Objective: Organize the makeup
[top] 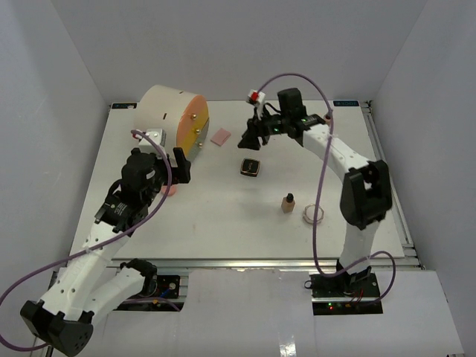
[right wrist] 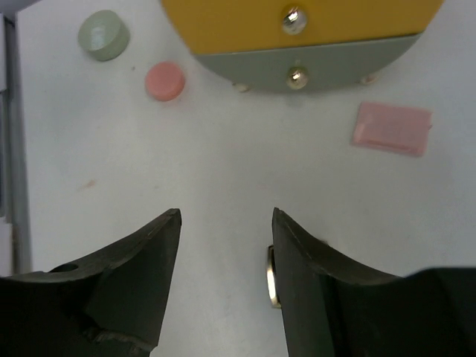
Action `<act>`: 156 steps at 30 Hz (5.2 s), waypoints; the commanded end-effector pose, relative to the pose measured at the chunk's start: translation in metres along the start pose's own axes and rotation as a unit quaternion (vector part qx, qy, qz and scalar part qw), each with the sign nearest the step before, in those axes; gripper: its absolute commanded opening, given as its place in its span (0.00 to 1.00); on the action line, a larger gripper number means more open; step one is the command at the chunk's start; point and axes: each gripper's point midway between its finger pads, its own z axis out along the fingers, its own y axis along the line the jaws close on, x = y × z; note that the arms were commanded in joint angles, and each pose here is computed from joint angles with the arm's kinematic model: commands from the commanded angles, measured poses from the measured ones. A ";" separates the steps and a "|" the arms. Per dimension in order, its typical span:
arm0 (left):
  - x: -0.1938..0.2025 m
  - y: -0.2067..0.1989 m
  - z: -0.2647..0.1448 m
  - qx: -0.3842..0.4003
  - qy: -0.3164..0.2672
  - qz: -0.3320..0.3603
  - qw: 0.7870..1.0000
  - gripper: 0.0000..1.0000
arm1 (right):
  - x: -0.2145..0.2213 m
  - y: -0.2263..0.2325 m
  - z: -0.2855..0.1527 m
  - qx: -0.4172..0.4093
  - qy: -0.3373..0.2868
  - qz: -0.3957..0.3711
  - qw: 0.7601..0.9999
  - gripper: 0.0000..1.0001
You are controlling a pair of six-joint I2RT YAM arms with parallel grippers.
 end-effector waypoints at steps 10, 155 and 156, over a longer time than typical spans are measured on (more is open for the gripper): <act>0.010 0.041 -0.028 -0.072 -0.074 -0.029 0.994 0.98 | -0.079 -0.012 0.115 0.000 -0.088 0.076 0.993 0.73; 0.193 -0.319 0.099 0.423 0.075 0.133 0.893 0.90 | 0.087 0.068 -0.238 0.056 -0.158 0.027 0.986 0.96; 0.193 -0.321 0.100 0.425 0.073 0.133 0.892 0.90 | 0.088 0.068 -0.238 0.055 -0.158 0.029 0.985 0.96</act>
